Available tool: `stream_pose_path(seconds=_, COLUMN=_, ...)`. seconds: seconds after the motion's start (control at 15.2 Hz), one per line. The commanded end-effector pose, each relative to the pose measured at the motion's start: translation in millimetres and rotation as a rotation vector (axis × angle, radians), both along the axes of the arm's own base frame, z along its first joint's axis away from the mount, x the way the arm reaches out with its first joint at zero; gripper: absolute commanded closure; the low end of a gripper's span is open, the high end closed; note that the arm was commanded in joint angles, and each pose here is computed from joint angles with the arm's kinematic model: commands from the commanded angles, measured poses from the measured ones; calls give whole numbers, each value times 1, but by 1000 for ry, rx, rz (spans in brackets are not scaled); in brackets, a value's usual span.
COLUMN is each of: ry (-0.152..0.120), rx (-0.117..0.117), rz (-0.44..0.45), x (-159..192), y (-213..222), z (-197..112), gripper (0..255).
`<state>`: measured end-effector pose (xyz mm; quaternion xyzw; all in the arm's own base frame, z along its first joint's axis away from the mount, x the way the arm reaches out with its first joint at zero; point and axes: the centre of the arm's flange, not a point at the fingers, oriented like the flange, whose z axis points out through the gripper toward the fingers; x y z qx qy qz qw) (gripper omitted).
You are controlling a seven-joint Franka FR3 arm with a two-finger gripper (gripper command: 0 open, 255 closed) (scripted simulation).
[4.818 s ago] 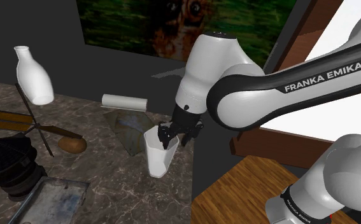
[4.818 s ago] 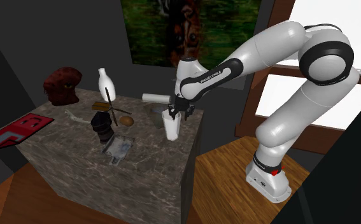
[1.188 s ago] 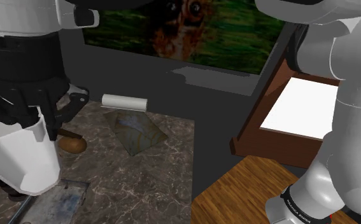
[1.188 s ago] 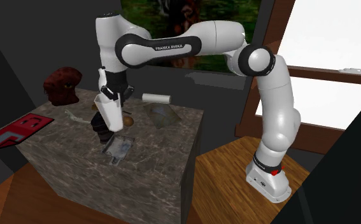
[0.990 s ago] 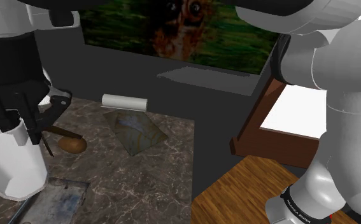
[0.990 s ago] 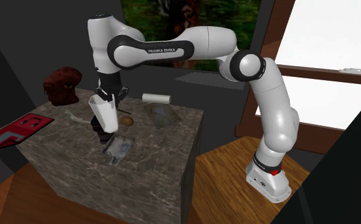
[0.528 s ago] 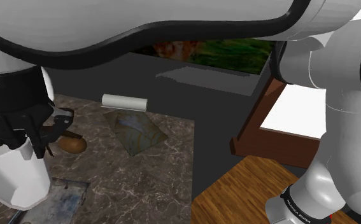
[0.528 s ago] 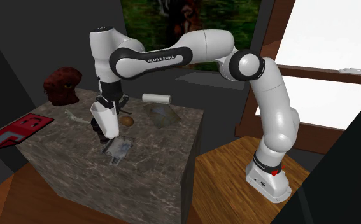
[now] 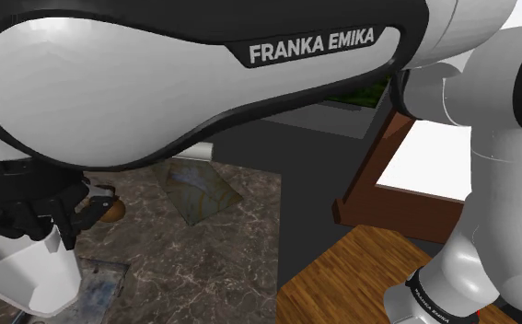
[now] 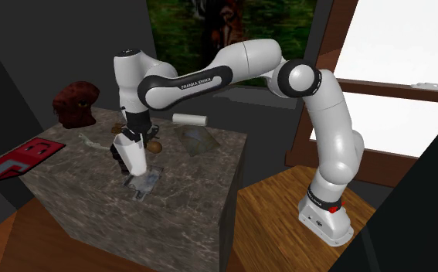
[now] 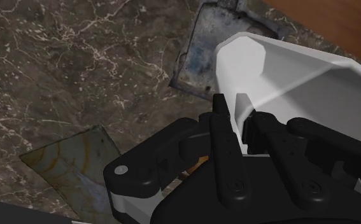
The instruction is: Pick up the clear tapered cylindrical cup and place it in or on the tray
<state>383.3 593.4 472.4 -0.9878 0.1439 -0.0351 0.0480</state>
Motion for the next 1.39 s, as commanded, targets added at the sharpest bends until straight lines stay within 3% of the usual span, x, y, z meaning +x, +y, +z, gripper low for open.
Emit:
stream_pose_path(seconds=0.0, ry=0, rx=1, rz=0, x=-1, y=1, z=-10, gripper=255)
stream_pose_path(seconds=0.4, ry=0, rx=1, rz=0, x=-1, y=1, z=-41, gripper=255)
stream_pose_path(seconds=0.92, ry=0, rx=1, rz=0, x=-1, y=1, z=-41, gripper=255)
stream_pose_path(seconds=0.99, ry=0, rx=1, rz=0, x=-1, y=1, z=-41, gripper=0)
stream_pose_path(seconds=1.32, ry=0, rx=1, rz=0, x=-1, y=1, z=-41, gripper=0)
